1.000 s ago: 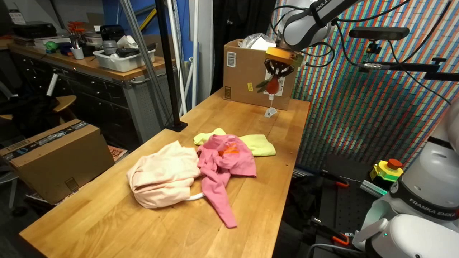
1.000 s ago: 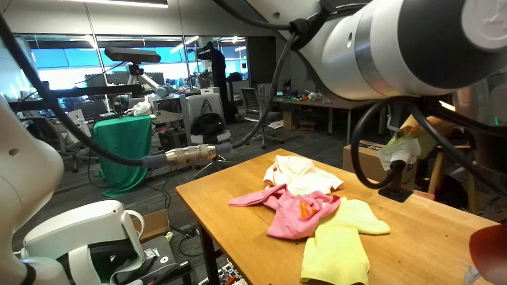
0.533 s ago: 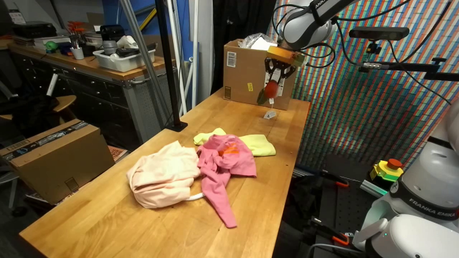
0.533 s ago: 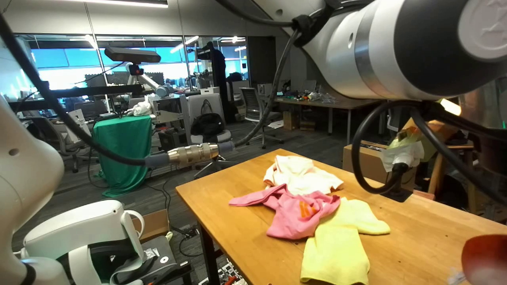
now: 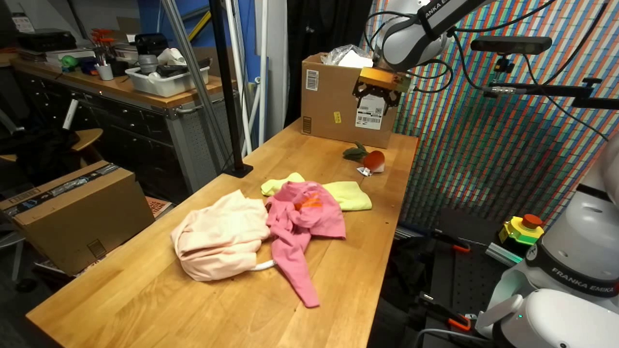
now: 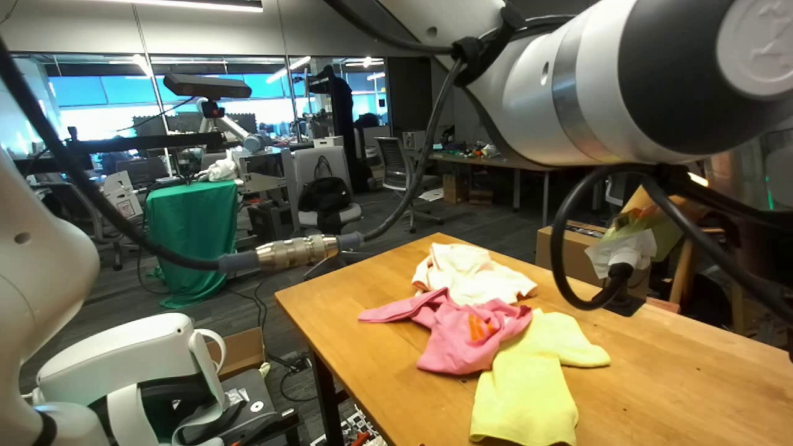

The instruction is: Separate the objects on the table.

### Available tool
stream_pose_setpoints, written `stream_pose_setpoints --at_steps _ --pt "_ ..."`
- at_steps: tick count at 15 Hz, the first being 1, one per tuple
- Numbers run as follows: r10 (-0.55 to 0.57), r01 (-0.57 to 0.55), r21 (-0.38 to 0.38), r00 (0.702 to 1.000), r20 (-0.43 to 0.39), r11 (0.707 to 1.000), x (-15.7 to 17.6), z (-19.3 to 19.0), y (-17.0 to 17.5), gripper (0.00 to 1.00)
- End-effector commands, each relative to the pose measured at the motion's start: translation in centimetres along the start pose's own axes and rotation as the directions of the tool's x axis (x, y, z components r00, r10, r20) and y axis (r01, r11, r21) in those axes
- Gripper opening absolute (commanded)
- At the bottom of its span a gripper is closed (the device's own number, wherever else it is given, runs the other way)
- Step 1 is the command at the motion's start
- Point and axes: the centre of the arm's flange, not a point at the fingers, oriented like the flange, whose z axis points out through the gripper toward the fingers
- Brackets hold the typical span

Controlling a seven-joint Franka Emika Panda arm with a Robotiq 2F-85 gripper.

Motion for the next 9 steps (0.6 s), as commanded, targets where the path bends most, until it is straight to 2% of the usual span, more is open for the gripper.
stream_pose_setpoints --at_steps 1,2,5,9 --pt "-0.073 0.074 -0.025 0.996 0.040 0.997 -3.7 -1.2 -1.3 1.00" --pt "-0.112 0.115 -0.033 0.991 0.072 0.993 -5.2 -1.5 -1.9 1.00" --pt "-0.266 0.272 -0.006 0.947 0.182 0.962 -11.3 -3.3 -4.3 1.00" --pt "-0.426 0.428 0.067 0.847 0.318 0.901 -19.3 -6.0 -7.5 1.00"
